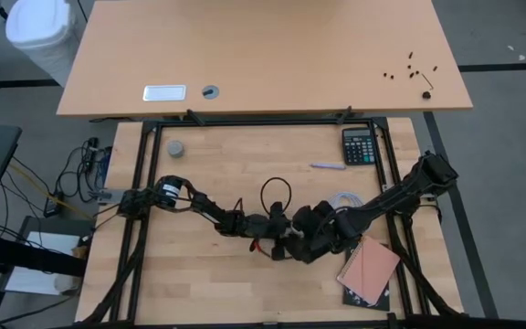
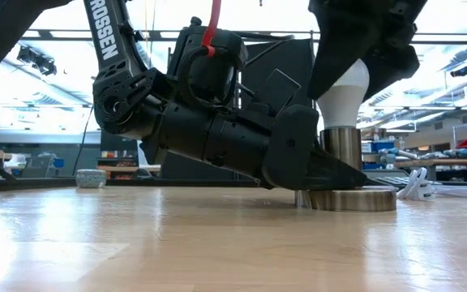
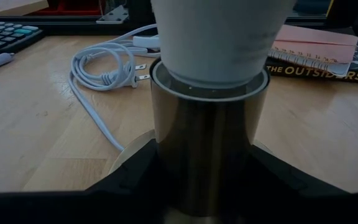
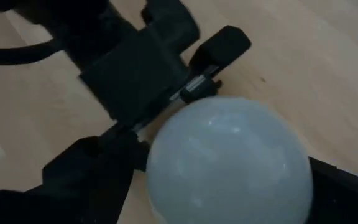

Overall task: Screw lightbulb
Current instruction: Remove the lightbulb from the bronze lamp socket

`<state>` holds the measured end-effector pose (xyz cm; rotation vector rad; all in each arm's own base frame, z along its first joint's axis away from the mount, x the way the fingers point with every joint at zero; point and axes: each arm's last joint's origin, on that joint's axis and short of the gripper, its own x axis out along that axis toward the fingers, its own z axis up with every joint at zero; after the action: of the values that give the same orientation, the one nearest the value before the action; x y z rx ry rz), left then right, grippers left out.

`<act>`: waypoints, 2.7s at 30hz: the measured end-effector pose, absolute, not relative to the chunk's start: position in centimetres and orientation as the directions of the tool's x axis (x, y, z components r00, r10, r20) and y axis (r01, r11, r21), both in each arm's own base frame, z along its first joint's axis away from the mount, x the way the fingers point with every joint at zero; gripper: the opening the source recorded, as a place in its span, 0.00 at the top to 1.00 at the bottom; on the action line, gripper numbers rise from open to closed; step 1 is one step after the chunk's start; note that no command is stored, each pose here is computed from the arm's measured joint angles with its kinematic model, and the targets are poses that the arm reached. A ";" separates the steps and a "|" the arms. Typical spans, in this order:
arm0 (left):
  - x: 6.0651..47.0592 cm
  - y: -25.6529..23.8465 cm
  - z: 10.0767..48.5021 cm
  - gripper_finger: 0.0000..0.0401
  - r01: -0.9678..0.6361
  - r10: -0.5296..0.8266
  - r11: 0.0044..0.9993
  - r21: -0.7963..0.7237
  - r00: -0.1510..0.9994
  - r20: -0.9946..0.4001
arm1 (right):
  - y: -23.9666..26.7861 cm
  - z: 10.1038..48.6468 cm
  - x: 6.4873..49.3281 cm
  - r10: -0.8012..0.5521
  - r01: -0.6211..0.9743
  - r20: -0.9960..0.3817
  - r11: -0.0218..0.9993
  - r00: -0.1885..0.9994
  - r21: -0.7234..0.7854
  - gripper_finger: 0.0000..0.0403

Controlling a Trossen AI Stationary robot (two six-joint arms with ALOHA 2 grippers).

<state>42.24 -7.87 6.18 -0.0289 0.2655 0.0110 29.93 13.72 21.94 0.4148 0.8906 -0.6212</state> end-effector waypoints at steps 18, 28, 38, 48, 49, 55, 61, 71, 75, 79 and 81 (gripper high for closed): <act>42.2 -7.9 6.2 0.53 -0.014 0.006 1.000 -0.027 0.965 -0.263 | 14.6 18.7 28.6 -0.460 0.644 -0.672 0.764 0.580 0.032 0.23; 42.2 -7.9 6.2 0.53 -0.014 0.006 1.000 -0.028 0.965 -0.263 | 14.6 18.7 28.6 -0.461 0.630 -0.672 0.776 0.579 0.011 0.39; 42.2 -7.9 6.2 0.53 -0.014 0.006 1.000 -0.028 0.965 -0.263 | 14.6 18.7 28.6 -0.460 0.620 -0.674 0.785 0.578 -0.003 0.38; 42.2 -7.9 6.2 0.53 -0.015 0.007 0.999 -0.028 0.965 -0.262 | 14.6 18.7 28.6 -0.458 0.587 -0.676 0.808 0.578 -0.046 0.39; 42.2 -7.9 6.2 0.53 -0.015 0.007 0.999 -0.028 0.965 -0.262 | 14.6 18.7 28.6 -0.457 0.581 -0.677 0.812 0.577 -0.053 0.39; 42.2 -7.9 6.2 0.53 -0.015 0.007 1.000 -0.027 0.965 -0.262 | 14.6 18.7 28.6 -0.450 0.508 -0.683 0.851 0.576 -0.132 0.39; 42.2 -7.9 6.2 0.53 -0.015 0.007 1.000 -0.027 0.965 -0.262 | 14.6 18.6 28.5 -0.442 0.425 -0.693 0.880 0.569 -0.213 0.40; 42.3 -7.9 6.2 0.53 -0.019 0.012 0.999 -0.026 0.966 -0.258 | 13.9 19.2 28.7 -0.400 0.240 -0.727 0.917 0.558 -0.320 0.42; 42.3 -7.9 6.3 0.53 -0.019 0.013 1.000 -0.022 0.967 -0.254 | 13.3 19.9 28.6 -0.351 0.120 -0.757 0.931 0.551 -0.344 0.42; 42.3 -7.9 6.3 0.53 -0.019 0.013 1.000 -0.023 0.967 -0.253 | 12.0 20.5 28.8 -0.259 -0.009 -0.813 0.951 0.522 -0.310 0.42; 42.3 -7.9 6.2 0.53 -0.015 0.009 1.000 -0.023 0.967 -0.256 | 11.4 20.7 28.9 -0.205 -0.068 -0.841 0.959 0.501 -0.275 0.42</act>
<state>42.28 -7.90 6.25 -0.0253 0.2586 0.0122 28.94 11.37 20.69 -0.2890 1.0470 -0.0842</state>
